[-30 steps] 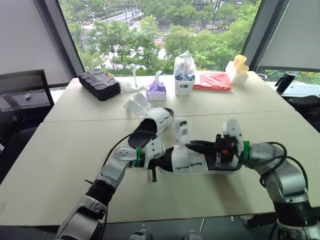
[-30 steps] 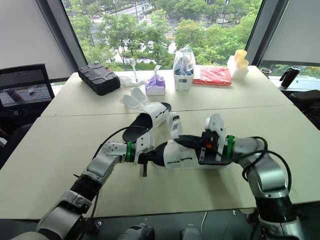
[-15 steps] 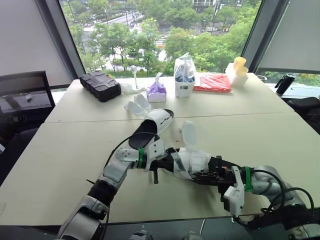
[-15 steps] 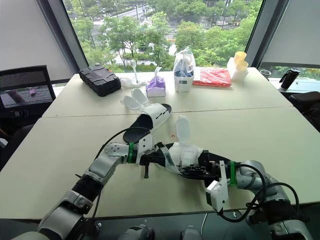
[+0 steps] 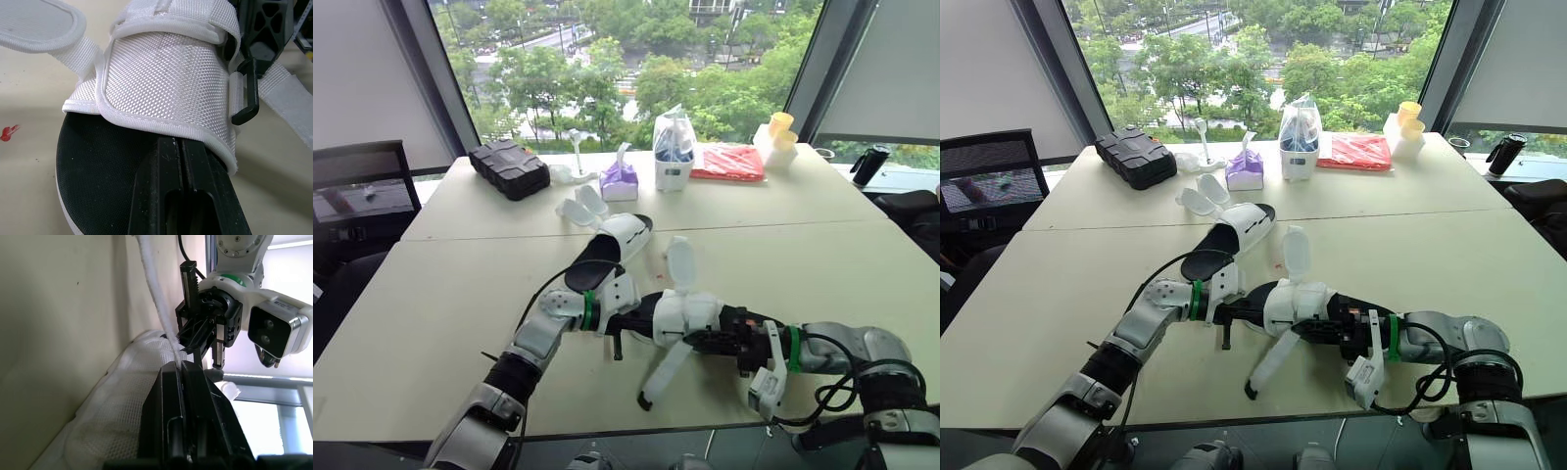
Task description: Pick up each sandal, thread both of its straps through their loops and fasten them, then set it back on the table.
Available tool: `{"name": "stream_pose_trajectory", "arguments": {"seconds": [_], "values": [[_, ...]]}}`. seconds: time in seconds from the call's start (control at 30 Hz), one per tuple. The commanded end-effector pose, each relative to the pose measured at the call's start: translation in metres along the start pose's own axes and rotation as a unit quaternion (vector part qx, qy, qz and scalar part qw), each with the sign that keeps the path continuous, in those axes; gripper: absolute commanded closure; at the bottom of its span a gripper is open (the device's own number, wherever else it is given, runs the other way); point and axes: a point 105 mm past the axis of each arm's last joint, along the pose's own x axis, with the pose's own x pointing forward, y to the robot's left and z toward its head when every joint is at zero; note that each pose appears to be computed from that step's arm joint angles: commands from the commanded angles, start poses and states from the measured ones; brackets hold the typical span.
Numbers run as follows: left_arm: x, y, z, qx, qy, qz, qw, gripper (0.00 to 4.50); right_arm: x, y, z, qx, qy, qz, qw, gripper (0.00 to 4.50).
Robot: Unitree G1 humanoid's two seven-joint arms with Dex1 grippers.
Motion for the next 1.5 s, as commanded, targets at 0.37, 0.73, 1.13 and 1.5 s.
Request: {"name": "stream_pose_trajectory", "arguments": {"seconds": [0.37, 0.73, 1.13, 1.5], "values": [[0.006, -0.014, 0.002, -0.068, -0.021, -0.010, 0.997, 4.50, -0.008, 0.009, -0.051, -0.100, 0.066, -0.009, 0.993, 0.02], [0.011, -0.011, 0.003, -0.069, -0.020, 0.005, 0.997, 4.50, -0.029, -0.005, -0.054, -0.045, 0.050, -0.008, 0.998, 0.02], [0.010, -0.008, -0.002, -0.060, -0.012, 0.005, 0.998, 4.50, -0.048, -0.051, -0.020, 0.102, 0.030, -0.008, 0.994, 0.02], [0.009, -0.004, -0.005, -0.031, 0.003, -0.005, 0.999, 4.50, -0.046, -0.064, -0.040, 0.757, 0.124, -0.033, 0.640, 0.02]]}}
